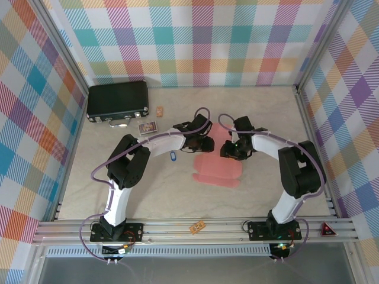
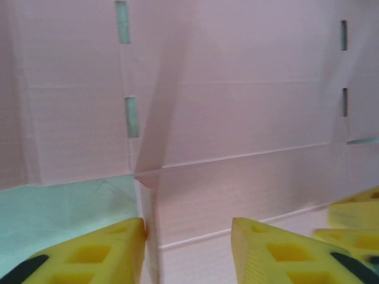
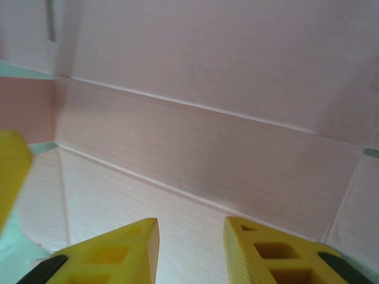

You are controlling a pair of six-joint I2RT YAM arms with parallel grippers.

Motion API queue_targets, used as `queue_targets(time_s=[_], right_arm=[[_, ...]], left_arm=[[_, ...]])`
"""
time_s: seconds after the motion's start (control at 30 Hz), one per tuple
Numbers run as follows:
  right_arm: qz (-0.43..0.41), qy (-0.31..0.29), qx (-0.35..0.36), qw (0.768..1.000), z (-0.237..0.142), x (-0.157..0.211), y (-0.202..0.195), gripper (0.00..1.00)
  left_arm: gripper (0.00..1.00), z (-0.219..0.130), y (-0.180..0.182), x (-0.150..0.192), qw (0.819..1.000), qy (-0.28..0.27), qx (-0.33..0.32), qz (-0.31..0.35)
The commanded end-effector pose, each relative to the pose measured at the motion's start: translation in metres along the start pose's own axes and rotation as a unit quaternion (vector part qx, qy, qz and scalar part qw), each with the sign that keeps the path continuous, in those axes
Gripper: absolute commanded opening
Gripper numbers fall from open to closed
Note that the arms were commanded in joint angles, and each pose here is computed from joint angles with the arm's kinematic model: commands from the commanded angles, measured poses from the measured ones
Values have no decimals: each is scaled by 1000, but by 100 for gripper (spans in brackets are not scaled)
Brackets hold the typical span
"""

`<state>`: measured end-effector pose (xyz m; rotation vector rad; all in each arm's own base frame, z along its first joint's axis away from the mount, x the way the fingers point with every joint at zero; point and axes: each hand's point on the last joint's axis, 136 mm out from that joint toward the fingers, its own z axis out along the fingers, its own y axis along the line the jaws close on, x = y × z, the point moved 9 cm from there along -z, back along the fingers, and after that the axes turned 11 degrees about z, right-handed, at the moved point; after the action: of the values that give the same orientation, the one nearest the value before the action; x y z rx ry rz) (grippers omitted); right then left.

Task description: Fold the paper box

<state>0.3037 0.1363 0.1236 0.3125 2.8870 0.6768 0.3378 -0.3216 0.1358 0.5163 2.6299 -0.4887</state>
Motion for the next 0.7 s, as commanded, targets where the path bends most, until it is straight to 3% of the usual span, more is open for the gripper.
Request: queue_targets(time_s=[0.0, 0.17, 0.27, 0.47, 0.67], right_arm=[[-3, -53, -34, 998, -25, -4, 14, 36], [14, -110, -8, 994, -52, -6, 6, 37], [36, -126, 29, 991, -61, -5, -10, 37], [70, -127, 57, 988, -68, 0, -41, 39], [89, -106, 39, 990, -63, 2, -58, 42]], left_arm=[[45, -44, -10, -15, 999, -42, -12, 18], [47, -56, -20, -17, 998, -41, -17, 44], [42, -54, -29, -16, 997, -34, -15, 62], [3, -27, -45, -17, 997, -1, 42, 65], [0, 9, -50, -15, 996, 29, 70, 49]])
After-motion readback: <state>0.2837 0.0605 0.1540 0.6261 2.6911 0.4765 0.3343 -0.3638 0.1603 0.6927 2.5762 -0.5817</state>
